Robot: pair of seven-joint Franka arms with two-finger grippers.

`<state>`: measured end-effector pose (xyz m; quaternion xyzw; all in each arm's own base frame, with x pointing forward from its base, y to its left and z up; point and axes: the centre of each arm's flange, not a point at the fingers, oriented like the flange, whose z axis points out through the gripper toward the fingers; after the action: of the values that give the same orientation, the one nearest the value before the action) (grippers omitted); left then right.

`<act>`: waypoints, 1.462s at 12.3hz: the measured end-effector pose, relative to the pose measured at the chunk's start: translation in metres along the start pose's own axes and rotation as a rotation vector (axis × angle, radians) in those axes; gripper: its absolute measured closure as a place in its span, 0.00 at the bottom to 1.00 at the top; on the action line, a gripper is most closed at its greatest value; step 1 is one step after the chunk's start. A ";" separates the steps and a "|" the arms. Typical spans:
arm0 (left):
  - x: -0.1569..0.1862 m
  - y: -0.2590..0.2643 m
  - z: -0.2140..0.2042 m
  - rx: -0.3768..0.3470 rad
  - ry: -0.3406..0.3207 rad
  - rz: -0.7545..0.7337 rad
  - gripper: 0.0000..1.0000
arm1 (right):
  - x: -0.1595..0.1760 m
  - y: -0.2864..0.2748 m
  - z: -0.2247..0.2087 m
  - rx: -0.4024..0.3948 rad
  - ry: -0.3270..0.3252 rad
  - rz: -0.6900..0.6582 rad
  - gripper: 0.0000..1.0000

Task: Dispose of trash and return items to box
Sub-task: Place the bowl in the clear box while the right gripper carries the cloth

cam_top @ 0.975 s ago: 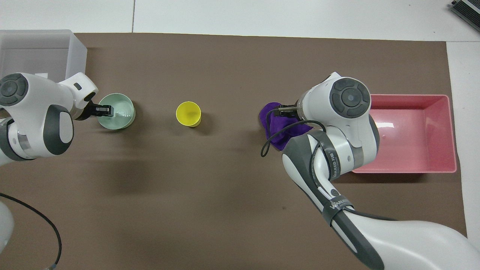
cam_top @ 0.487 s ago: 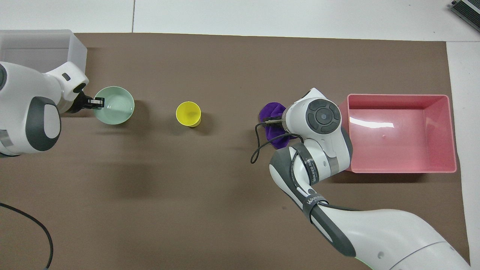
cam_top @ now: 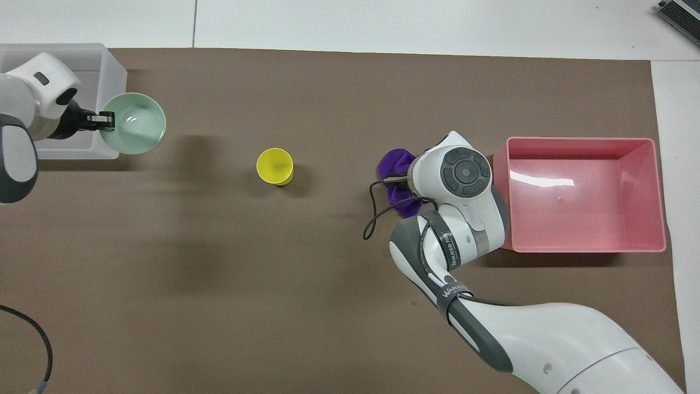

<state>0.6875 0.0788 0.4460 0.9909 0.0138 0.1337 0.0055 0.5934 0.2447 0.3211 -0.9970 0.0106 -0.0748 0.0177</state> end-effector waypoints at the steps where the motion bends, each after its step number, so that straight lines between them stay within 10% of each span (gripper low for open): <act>1: 0.012 -0.022 0.001 0.022 -0.009 -0.016 0.96 | 0.003 0.000 -0.016 -0.001 -0.002 0.004 0.93; 15: 0.028 -0.120 0.104 0.137 0.034 -0.074 0.96 | 0.012 0.148 -0.249 -0.064 0.058 0.111 0.93; 18: 0.029 -0.118 0.095 0.140 0.033 -0.062 0.61 | 0.016 0.238 -0.238 -0.101 0.030 0.053 0.93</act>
<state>0.7376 0.1967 0.3603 0.9857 0.0538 0.1483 -0.0598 0.5696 -0.0012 0.5502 -0.9947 0.0410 -0.0887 -0.0306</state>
